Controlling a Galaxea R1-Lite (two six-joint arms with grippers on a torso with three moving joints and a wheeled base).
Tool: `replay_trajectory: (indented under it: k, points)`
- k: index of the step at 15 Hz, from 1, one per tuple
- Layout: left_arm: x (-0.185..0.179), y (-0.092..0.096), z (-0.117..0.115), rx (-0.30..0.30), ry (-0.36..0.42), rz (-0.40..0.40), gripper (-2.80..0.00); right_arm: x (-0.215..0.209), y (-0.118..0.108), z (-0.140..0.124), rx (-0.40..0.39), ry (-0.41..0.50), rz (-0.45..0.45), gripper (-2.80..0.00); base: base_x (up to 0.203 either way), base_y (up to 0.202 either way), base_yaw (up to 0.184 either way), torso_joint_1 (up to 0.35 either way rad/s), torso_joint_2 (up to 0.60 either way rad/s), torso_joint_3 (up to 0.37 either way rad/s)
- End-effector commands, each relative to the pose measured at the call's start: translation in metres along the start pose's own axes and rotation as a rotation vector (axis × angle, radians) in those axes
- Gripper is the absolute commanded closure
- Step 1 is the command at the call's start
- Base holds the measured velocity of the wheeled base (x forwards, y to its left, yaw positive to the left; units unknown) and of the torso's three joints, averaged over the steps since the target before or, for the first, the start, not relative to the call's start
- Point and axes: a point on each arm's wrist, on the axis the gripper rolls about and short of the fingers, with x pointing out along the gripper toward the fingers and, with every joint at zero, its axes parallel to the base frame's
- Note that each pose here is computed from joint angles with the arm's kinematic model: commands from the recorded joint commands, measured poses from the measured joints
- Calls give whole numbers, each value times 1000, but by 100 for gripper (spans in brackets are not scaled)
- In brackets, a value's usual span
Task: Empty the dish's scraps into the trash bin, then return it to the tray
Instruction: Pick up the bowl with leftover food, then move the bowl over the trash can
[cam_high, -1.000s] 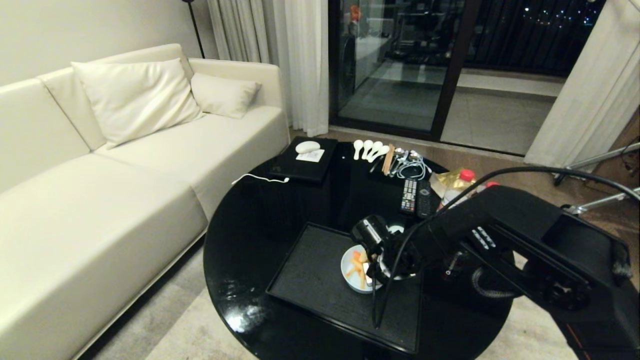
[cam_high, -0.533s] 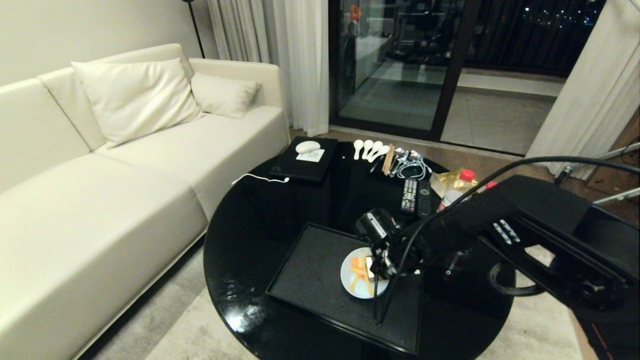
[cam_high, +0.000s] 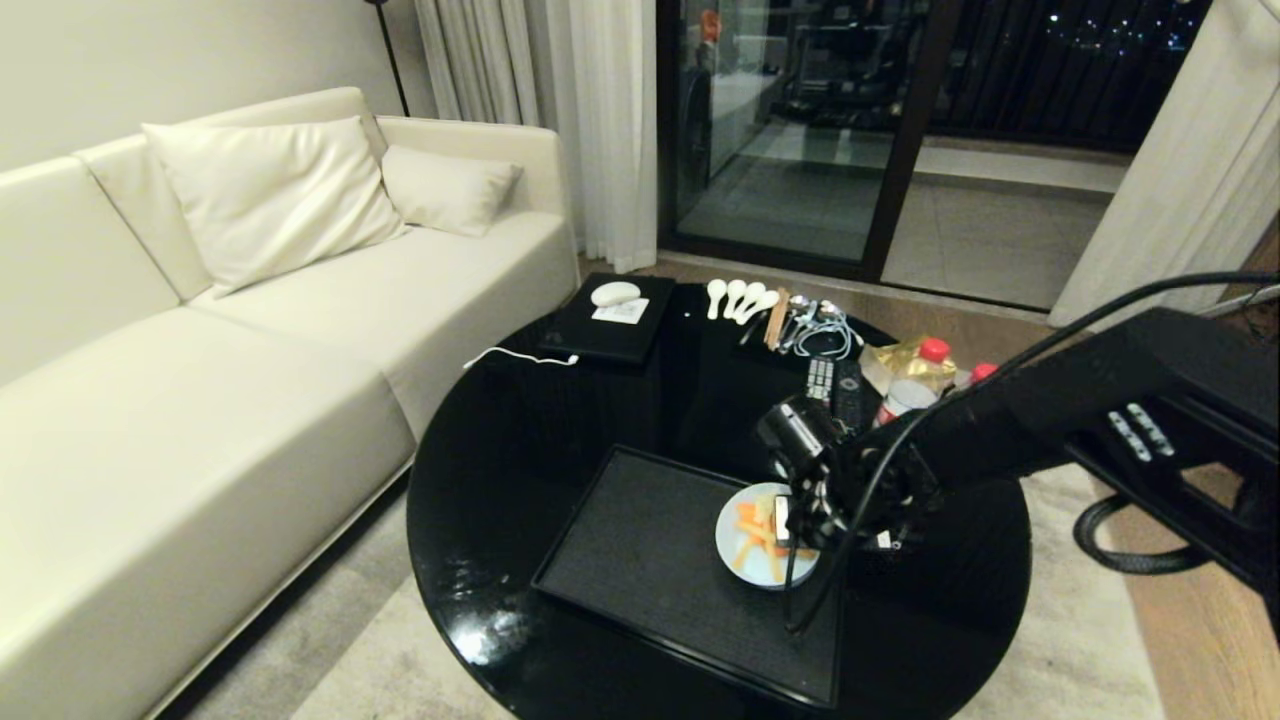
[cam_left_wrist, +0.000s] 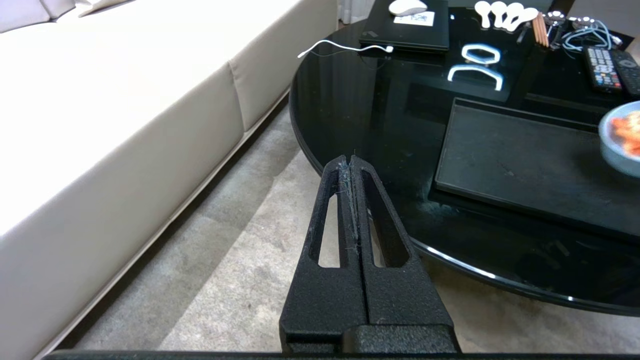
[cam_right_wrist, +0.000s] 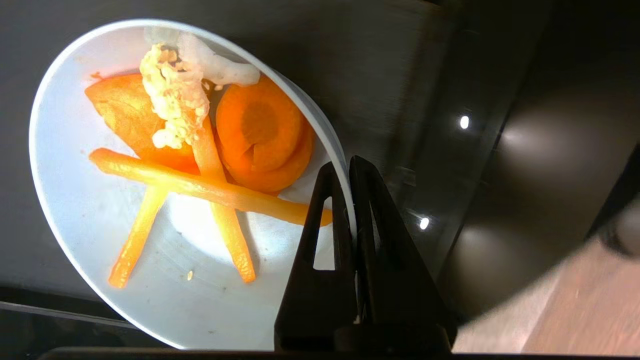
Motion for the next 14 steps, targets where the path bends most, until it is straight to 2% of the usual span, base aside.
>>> replay_trajectory:
  k: [1,4,7,9,14]
  points:
    - [0,0,0,-1,-1,0,0,-17,-19,13,73,-12,-11,0,0,0,0,0,0,0]
    - [0,0,0,-1,-1,0,0,-37,-47,23,177,15,29,0,0,0,0,0,0,0]
    - [0,0,0,-1,-1,0,0,-60,-86,25,257,24,54,0,0,0,0,0,0,0]
    - [0,0,0,-1,-1,0,0,-80,-113,15,300,32,69,0,0,0,0,0,0,0]
    - [0,0,0,-1,-1,0,0,-114,-181,-21,434,48,29,0,0,0,0,0,0,0]
